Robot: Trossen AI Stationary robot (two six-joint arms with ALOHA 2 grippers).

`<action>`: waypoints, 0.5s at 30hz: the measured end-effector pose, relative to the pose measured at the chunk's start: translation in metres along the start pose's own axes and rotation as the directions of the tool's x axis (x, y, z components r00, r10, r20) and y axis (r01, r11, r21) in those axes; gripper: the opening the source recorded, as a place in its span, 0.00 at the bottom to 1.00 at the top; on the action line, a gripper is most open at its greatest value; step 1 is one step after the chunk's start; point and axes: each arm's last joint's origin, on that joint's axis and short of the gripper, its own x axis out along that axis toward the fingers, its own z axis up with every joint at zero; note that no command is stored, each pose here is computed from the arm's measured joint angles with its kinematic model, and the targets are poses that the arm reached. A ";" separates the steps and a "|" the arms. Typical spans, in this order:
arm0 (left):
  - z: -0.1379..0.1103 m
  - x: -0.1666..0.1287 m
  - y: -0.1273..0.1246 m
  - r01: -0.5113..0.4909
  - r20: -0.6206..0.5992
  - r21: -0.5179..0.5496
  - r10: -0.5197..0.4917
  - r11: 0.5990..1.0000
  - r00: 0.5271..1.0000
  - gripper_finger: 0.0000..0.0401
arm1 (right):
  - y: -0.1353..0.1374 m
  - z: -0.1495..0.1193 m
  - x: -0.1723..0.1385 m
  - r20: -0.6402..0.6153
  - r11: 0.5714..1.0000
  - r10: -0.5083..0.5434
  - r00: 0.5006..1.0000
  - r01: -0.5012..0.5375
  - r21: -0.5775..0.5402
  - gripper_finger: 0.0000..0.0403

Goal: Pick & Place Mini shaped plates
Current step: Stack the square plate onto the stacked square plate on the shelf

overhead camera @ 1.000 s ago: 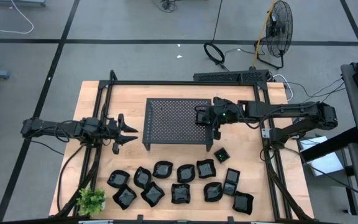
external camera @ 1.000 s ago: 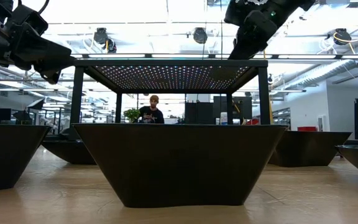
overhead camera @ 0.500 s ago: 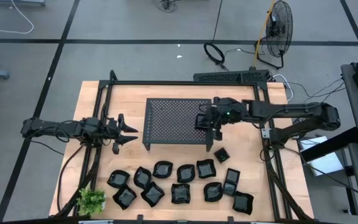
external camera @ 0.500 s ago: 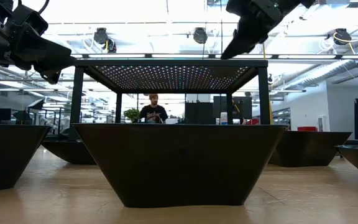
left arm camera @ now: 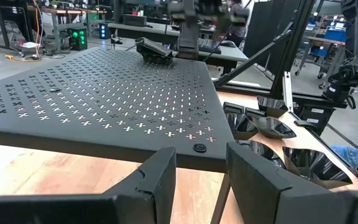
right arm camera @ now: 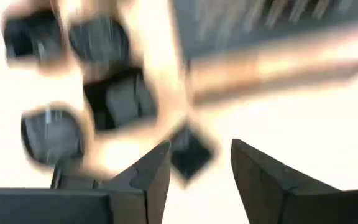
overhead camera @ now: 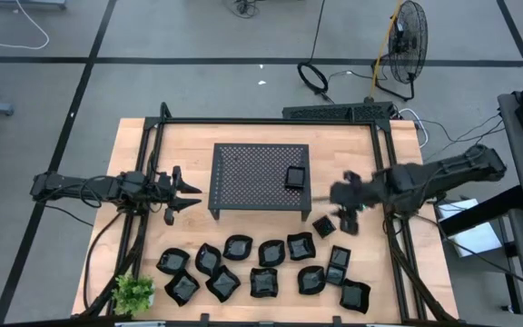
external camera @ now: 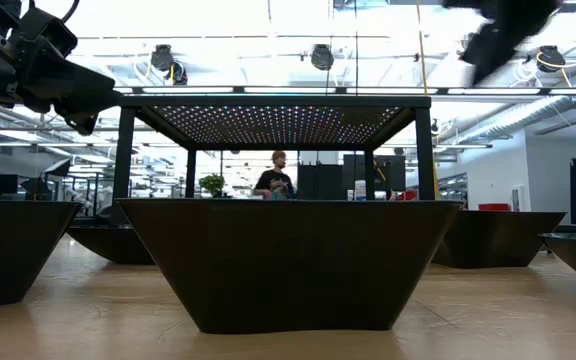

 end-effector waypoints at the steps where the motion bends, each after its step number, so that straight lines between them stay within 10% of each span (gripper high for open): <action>1: 0.000 0.000 0.000 0.000 0.000 0.000 0.000 1.000 1.000 0.36 | 0.006 -0.007 0.001 -0.061 1.000 0.003 0.998 -0.002 0.018 0.40; 15: 0.000 0.000 0.000 0.000 0.000 0.000 0.000 1.000 1.000 0.36 | 0.055 -0.063 0.064 -0.248 0.986 -0.026 0.968 0.066 0.154 0.34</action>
